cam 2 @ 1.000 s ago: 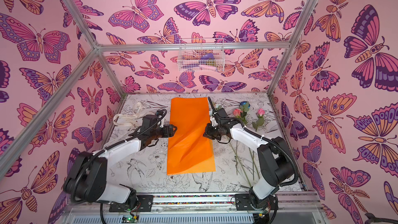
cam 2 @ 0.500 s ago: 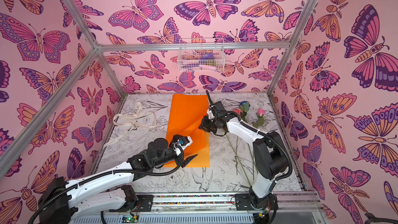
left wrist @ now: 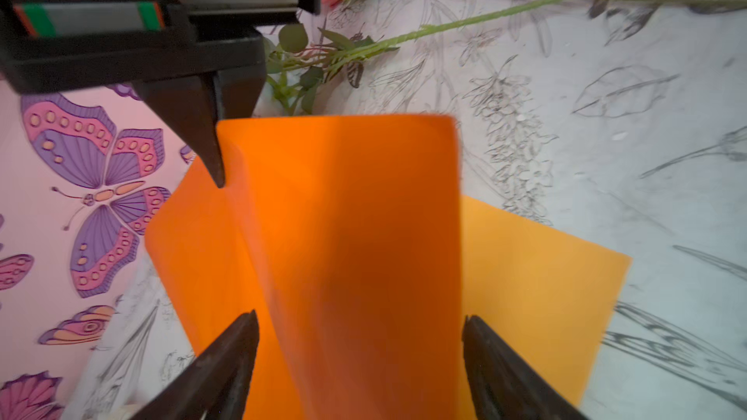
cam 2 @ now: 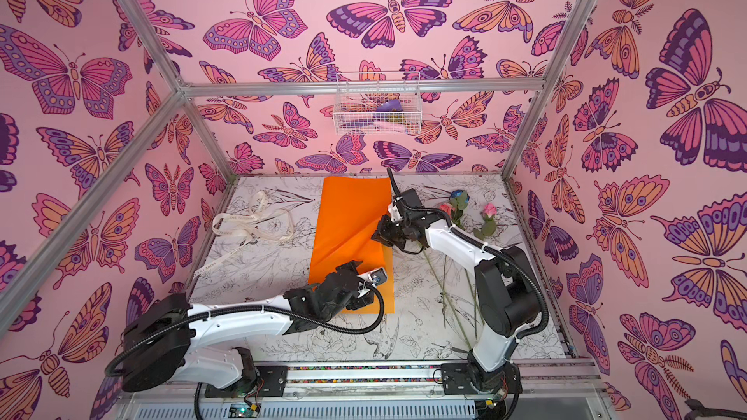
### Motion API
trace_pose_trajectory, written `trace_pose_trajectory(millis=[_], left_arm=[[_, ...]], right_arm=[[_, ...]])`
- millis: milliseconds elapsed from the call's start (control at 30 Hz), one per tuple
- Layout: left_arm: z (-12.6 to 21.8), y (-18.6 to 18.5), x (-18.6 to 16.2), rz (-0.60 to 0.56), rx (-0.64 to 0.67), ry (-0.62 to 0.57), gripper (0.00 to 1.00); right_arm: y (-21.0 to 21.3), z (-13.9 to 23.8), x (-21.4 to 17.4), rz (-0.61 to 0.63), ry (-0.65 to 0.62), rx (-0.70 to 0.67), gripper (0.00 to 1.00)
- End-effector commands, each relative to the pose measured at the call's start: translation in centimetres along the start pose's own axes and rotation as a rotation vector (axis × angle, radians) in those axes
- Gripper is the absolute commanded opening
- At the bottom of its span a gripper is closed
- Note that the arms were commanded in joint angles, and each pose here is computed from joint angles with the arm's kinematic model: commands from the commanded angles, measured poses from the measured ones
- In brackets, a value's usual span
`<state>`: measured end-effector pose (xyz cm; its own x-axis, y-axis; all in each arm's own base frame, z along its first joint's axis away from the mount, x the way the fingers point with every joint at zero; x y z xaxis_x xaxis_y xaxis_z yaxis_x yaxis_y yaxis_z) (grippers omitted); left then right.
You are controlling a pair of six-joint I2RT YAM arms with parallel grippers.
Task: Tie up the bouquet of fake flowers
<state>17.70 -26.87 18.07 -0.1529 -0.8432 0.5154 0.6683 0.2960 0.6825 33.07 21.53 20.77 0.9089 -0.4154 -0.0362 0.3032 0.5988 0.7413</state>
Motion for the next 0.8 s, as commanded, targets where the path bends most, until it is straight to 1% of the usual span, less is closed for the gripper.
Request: trace_pose_trajectory(millis=[0, 33, 67, 100, 133, 200, 333, 367, 433, 600, 667, 767], left_arm=[[-0.8, 1.0, 0.5, 0.021, 0.131, 0.058, 0.52], [-1.0, 1.0, 0.5, 0.022, 0.137, 0.065, 0.42], [-1.1, 1.0, 0.5, 0.026, 0.144, 0.073, 0.31], [-1.2, 1.1, 0.6, 0.033, 0.153, 0.079, 0.22], [-1.1, 1.2, 0.6, 0.039, 0.162, 0.082, 0.14], [-0.9, 1.6, 0.7, 0.058, 0.183, 0.082, 0.01], [0.2, 2.6, 0.9, 0.114, 0.198, 0.046, 0.0], [0.5, 2.9, 1.0, 0.133, 0.195, 0.033, 0.0], [1.1, 3.5, 1.0, 0.177, 0.193, 0.009, 0.0], [2.4, 5.6, -0.2, 0.355, 0.166, -0.037, 0.0], [3.3, 6.8, -0.9, 0.456, 0.157, -0.071, 0.0], [3.9, 7.8, -1.9, 0.56, 0.138, -0.098, 0.0]], right_arm=[[0.8, 1.1, -0.4, 0.016, -0.017, 0.039, 0.0], [0.8, 1.2, -0.5, 0.02, -0.017, 0.037, 0.0], [0.8, 1.3, -0.5, 0.026, -0.021, 0.034, 0.01], [0.8, 1.5, -0.7, 0.035, -0.021, 0.032, 0.03], [0.8, 1.7, -0.7, 0.045, -0.024, 0.031, 0.06], [0.9, 2.3, -0.9, 0.075, -0.039, 0.023, 0.16], [1.1, 4.2, -1.0, 0.131, -0.096, -0.006, 0.43], [1.3, 5.1, -1.1, 0.148, -0.119, -0.005, 0.48], [1.4, 6.7, -1.2, 0.176, -0.164, -0.011, 0.53], [0.5, 10.5, -1.5, 0.21, -0.317, -0.063, 0.58], [-0.2, 12.2, -2.0, 0.215, -0.41, -0.105, 0.59], [-1.2, 14.1, -2.7, 0.237, -0.512, -0.164, 0.6]])
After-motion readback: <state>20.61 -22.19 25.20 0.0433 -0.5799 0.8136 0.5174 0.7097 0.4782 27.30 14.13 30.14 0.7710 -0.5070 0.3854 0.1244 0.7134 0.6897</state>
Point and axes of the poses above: each gripper's point midway between its finger pads, its own z axis back along the fingers, its own y axis along the line the jaws close on, x = y × z, the point moved 10 cm from there along z, back along the fingers, and after that the axes turned 13 degrees about -z, right-handed, at the moved point
